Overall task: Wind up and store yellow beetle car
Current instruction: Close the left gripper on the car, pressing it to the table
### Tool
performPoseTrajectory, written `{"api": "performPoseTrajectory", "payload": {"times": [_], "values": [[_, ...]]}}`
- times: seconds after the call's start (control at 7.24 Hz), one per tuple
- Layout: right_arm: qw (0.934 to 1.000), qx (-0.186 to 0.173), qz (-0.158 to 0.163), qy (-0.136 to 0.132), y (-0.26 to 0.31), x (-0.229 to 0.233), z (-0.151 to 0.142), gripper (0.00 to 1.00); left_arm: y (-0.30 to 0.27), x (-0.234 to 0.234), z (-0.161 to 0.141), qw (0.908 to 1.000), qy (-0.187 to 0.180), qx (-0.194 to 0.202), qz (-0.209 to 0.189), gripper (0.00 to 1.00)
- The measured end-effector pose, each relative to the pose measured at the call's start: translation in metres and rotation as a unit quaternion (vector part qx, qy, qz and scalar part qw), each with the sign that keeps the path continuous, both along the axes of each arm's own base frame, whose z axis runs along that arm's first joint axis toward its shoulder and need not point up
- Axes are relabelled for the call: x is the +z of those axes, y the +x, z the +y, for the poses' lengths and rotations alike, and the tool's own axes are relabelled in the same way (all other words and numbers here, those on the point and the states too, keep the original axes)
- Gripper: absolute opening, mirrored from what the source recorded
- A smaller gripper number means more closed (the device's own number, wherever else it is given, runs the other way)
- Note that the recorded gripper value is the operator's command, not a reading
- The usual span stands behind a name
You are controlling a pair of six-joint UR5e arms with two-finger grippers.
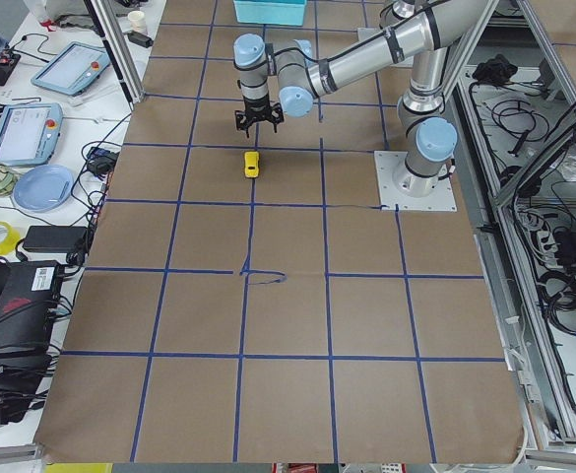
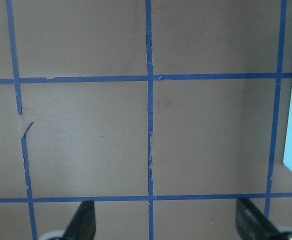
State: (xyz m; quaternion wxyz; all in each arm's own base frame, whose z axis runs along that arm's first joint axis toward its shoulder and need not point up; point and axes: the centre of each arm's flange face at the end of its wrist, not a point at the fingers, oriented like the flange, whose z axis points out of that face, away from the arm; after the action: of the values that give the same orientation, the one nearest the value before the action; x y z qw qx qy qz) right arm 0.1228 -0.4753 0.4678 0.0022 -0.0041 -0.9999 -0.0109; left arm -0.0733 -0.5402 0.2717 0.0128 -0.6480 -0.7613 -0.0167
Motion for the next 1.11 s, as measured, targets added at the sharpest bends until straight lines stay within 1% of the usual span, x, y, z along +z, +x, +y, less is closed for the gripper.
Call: {"api": "performPoseTrajectory", "payload": {"times": [0.14, 0.41, 0.69, 1.11], "values": [[1.0, -0.001, 0.0, 0.0, 0.0, 0.0, 0.0, 1.0, 0.002, -0.019, -0.006, 0.9997, -0.014, -0.021, -0.006, 0.9], [1.0, -0.003, 0.002, -0.001, -0.001, 0.001, 0.0, 1.0, 0.004, -0.043, -0.02, 0.9987, -0.041, -0.029, -0.01, 0.86], [1.0, -0.003, 0.003, -0.001, -0.001, 0.001, 0.0, 1.0, 0.005, -0.054, -0.023, 0.9986, -0.043, -0.027, -0.013, 0.85], [1.0, -0.004, 0.003, 0.0, -0.001, 0.0, 0.0, 1.0, 0.006, -0.065, -0.027, 0.999, -0.038, -0.019, -0.013, 0.8]]}}
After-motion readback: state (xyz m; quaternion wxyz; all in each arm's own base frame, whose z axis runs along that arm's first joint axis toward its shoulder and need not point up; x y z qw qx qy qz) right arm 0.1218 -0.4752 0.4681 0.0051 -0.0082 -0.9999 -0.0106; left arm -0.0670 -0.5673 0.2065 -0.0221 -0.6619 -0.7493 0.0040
